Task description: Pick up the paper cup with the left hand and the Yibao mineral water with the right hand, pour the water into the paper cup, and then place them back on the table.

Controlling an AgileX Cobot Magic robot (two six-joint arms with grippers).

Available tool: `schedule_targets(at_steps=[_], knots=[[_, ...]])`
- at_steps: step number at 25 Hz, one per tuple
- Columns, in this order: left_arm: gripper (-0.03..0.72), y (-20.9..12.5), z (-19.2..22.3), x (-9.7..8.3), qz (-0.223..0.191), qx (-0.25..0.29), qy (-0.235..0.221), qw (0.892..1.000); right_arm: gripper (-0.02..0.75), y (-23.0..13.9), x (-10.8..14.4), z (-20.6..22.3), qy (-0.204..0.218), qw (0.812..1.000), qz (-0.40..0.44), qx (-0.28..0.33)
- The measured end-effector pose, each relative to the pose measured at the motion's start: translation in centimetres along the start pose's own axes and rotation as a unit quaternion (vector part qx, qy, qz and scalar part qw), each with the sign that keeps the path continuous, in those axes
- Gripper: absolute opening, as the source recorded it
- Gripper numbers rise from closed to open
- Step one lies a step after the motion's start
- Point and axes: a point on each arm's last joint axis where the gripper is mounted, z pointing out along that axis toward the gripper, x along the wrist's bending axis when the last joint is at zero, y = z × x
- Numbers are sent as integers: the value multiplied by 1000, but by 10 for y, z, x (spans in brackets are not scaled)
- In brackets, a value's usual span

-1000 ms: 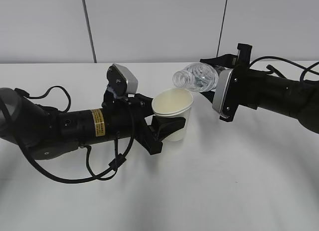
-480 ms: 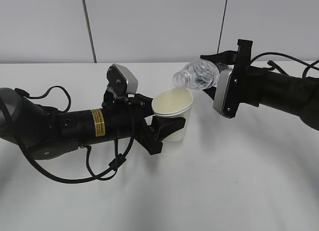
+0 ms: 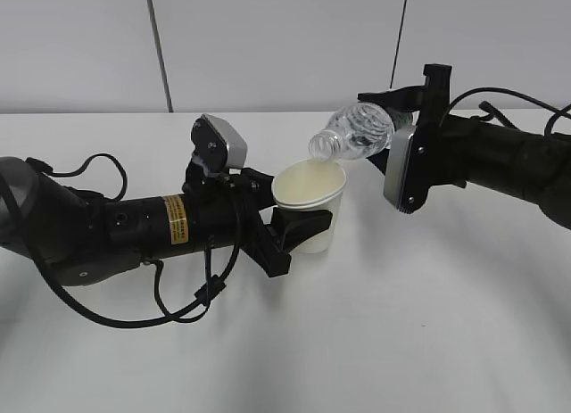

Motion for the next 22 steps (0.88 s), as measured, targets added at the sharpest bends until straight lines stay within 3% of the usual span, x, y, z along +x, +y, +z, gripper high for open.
schedule_targets(at_steps=[22], knots=[[416,0,1,-3,-8,3,-9,1000,477,-3,-2,0,-10,999,-43,15]])
